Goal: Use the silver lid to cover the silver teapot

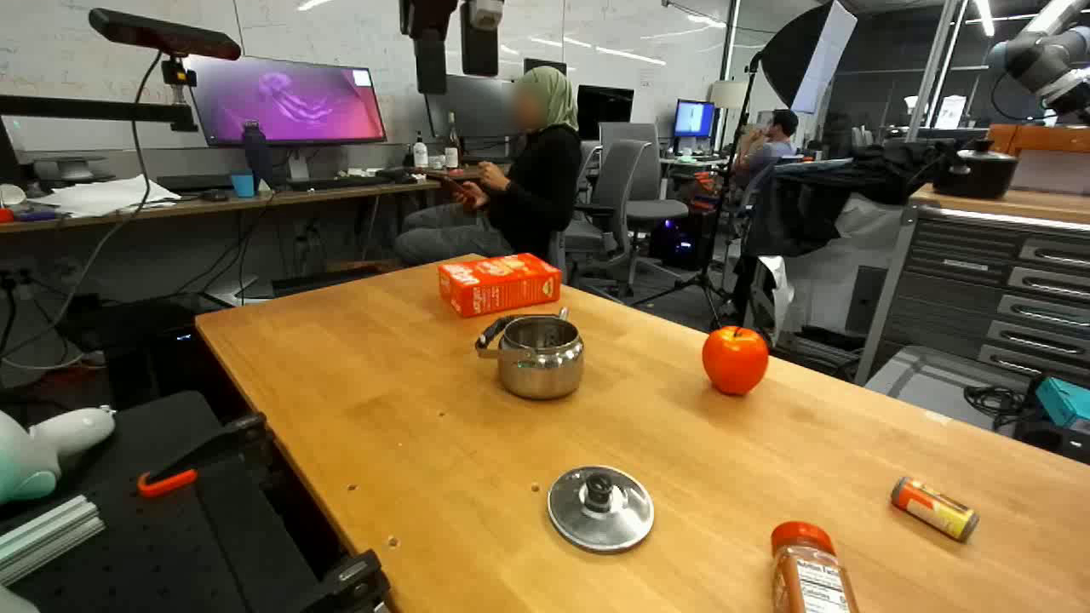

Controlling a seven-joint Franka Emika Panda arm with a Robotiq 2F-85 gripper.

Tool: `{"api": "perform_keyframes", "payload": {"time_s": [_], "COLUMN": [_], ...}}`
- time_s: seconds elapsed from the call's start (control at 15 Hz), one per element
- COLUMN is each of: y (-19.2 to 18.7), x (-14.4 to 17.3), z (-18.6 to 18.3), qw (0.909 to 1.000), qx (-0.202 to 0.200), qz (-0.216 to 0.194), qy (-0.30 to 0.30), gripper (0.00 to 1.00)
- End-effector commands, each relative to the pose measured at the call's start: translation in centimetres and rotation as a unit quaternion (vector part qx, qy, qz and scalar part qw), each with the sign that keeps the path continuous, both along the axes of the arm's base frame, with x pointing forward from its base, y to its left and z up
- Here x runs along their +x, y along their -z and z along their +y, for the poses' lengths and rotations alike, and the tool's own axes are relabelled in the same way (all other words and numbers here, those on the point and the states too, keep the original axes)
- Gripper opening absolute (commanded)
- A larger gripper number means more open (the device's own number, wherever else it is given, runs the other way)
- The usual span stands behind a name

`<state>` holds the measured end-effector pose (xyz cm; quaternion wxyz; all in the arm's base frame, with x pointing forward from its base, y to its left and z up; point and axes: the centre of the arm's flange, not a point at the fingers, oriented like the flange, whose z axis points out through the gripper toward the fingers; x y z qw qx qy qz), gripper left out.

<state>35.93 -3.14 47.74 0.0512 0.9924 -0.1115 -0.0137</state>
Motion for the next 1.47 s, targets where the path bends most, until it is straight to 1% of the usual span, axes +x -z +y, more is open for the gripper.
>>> {"api": "perform_keyframes", "payload": {"time_s": [0.0, 0.73, 1.07, 1.2, 1.4], "y": [-0.1, -0.6, 0.7, 1.3, 2.5], "x": [0.1, 0.1, 2.7, 3.9, 6.1], "z": [0.0, 0.0, -1.0, -1.6, -2.9], "qw": [1.0, 1.0, 0.9998, 0.9994, 0.9988], "qx": [0.0, -0.001, 0.015, 0.028, 0.037], "qz": [-0.002, -0.007, 0.007, 0.01, 0.014], "qy": [0.0, 0.0, 0.014, 0.016, 0.028], "gripper": [1.0, 1.0, 1.0, 1.0, 1.0]}}
